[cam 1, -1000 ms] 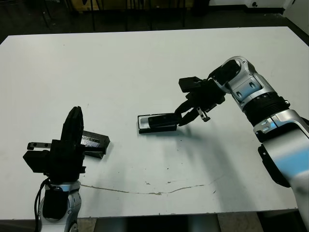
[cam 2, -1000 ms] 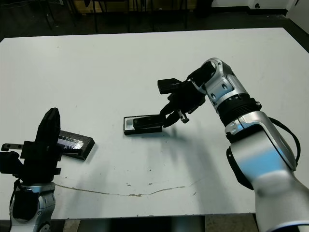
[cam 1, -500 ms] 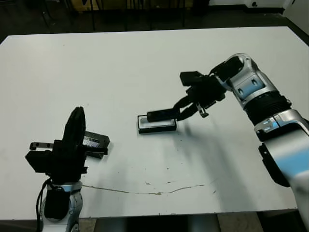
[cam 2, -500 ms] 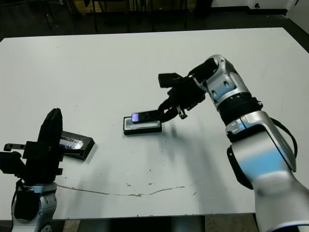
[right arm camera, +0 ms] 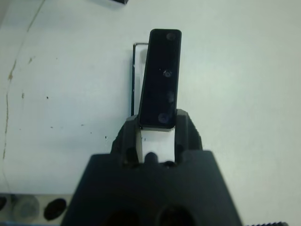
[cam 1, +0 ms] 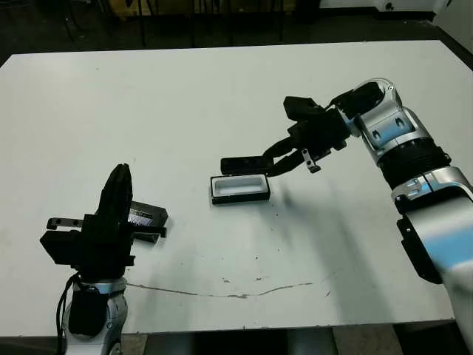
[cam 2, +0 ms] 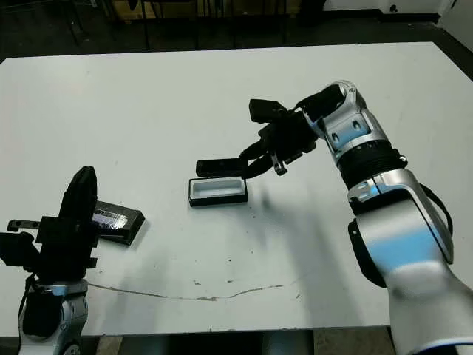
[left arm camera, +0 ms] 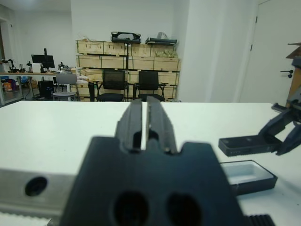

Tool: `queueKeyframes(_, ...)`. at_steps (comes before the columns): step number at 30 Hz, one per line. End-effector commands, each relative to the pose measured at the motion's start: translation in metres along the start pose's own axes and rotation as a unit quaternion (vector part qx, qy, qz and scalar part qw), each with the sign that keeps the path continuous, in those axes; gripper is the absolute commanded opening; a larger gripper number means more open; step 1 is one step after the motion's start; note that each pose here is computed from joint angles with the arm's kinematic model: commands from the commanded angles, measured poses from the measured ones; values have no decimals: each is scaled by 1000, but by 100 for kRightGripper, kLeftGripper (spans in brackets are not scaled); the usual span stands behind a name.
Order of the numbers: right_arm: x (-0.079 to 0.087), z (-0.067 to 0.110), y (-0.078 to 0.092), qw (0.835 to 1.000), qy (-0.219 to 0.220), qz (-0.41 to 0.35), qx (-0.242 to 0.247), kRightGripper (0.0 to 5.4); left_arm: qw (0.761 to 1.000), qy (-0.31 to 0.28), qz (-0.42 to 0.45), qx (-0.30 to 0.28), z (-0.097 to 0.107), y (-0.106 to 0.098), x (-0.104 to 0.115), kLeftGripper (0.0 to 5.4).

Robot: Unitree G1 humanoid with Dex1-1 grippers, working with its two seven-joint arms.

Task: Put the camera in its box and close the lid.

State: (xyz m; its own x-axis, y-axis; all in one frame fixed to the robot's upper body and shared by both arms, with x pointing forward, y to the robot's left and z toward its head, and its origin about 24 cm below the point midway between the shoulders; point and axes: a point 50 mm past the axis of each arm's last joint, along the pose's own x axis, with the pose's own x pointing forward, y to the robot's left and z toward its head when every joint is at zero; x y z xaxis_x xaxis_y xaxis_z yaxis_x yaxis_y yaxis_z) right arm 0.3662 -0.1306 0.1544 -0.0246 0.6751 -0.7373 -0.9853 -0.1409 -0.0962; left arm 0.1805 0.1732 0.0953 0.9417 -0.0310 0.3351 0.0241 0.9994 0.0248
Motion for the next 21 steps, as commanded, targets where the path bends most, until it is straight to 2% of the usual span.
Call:
queueKeyframes(1, 5, 1, -1, 1000, 20, -1, -7, 38, 999, 40, 8, -1, -10, 3, -12, 0)
queueKeyframes(12, 6, 1, 0, 998, 47, -6, -39, 38, 999, 39, 5, 1, -10, 2, -12, 0)
queueKeyframes(21, 7, -1, 2, 996, 81, 6, -42, 38, 999, 38, 5, 3, -10, 2, -12, 0)
